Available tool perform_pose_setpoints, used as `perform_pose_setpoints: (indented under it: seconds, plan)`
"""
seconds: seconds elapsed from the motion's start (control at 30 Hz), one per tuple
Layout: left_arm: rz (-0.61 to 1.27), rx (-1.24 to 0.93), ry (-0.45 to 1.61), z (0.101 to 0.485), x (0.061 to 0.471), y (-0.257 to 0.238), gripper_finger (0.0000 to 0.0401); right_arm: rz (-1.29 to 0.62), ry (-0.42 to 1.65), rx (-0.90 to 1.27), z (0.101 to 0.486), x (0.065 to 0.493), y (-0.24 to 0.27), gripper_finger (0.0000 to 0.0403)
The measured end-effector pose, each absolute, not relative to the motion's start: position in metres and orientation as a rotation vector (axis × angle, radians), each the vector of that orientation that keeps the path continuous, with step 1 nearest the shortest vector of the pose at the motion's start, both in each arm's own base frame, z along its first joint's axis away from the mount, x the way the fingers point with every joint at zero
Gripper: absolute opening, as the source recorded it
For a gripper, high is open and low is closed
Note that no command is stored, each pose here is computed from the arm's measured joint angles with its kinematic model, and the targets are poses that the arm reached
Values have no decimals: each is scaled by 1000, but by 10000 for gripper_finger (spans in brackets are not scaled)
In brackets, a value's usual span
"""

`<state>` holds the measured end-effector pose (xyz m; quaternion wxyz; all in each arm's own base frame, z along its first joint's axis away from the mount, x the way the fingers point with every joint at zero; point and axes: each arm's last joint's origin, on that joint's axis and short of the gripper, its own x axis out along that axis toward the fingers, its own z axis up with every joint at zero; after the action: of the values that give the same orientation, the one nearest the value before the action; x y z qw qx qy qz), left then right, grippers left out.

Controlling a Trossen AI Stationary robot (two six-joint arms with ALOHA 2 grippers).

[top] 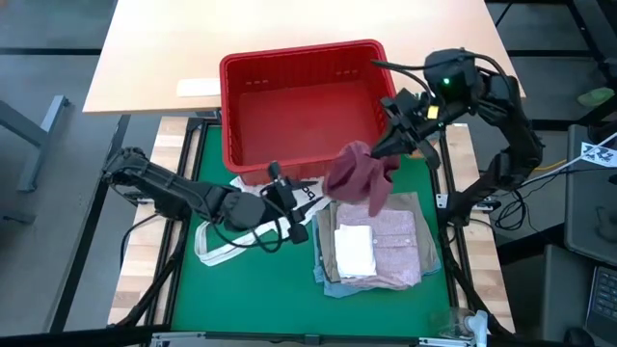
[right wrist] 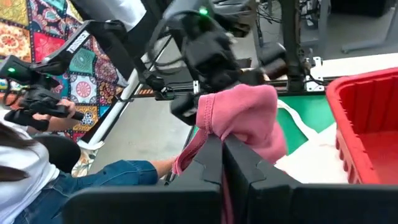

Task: Fold laundry
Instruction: Fold the red underwear

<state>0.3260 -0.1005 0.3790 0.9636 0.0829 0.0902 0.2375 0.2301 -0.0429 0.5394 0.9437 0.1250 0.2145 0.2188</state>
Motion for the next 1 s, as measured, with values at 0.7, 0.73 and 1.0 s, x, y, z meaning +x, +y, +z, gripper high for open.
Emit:
perform_pose_setpoints:
  seconds: [0.7,0.73,1.0]
  plan:
    - [385,9,431,306,369,-96,188,515,442,191,542,230,-8,1]
    - [391,-1,432,304,370,-96,188,521,441,189,542,230,-6,1]
    - [367,-69,449,298,375,-92,188,555,421,174,544,231,1,1]
